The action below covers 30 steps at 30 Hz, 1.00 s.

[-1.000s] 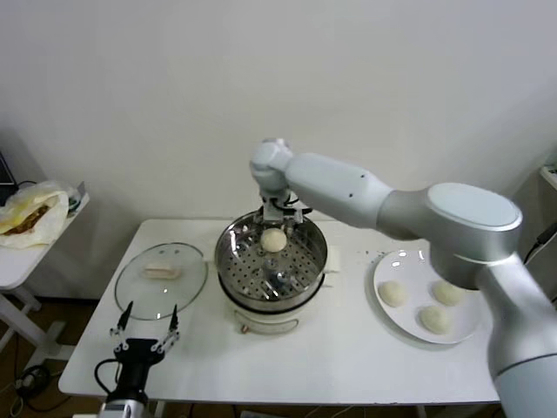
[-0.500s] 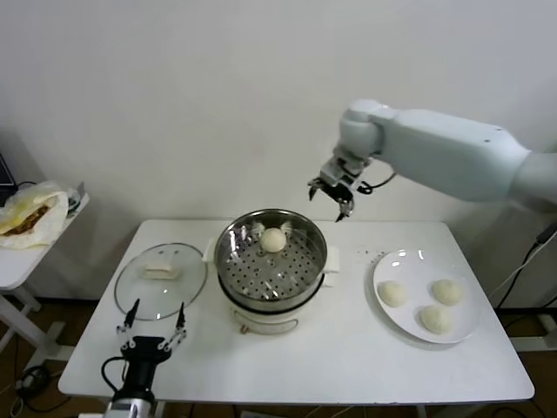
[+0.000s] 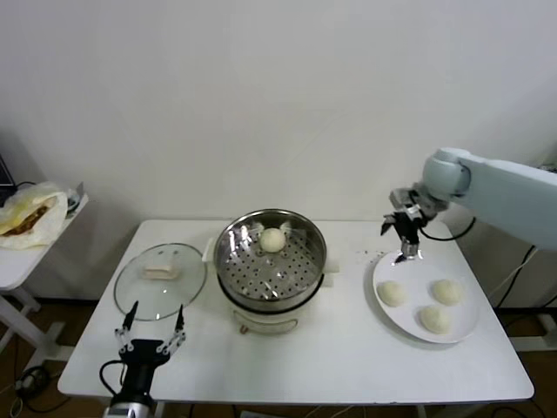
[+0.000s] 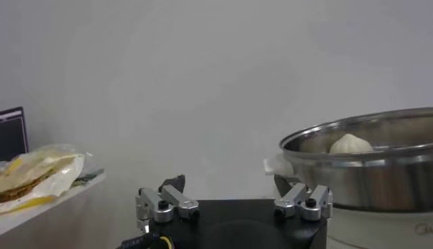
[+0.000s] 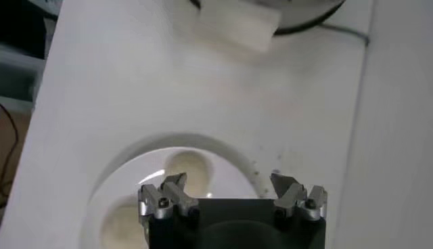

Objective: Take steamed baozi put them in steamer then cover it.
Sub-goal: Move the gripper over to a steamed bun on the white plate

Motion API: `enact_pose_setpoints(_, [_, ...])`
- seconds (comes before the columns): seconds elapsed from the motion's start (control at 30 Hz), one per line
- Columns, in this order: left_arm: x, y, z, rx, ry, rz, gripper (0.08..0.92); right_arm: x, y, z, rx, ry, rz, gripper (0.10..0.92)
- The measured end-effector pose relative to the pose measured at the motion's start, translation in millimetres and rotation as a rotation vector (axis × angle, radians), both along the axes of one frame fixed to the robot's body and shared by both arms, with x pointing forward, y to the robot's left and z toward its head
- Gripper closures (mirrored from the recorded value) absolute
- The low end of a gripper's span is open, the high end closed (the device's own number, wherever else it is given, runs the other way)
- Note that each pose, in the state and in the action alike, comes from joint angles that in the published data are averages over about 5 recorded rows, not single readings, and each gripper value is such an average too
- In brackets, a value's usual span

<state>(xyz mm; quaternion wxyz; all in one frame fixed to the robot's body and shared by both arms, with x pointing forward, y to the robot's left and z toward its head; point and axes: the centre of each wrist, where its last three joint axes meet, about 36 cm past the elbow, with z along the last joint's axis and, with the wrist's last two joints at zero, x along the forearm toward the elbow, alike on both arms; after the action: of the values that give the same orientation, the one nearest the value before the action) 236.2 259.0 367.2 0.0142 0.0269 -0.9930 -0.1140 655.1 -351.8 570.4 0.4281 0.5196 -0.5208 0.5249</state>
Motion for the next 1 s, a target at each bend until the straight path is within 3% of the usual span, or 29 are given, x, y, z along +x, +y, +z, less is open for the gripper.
enact_pose_setpoints(0.4, [-0.2, 4.4, -3.2, -0.001, 0.011, 0.011, 0.177, -1.1, -12.7, -70.2, -0.011, 0.053, -0.082, 0.200])
enact_pose_setpoints(1.0, [-1.6, 10.1, -8.0, 0.006, 0.022, 0.026, 0.177, 16.4, 2.1, -112.8, -0.018, 0.085, -0.104, 0.226])
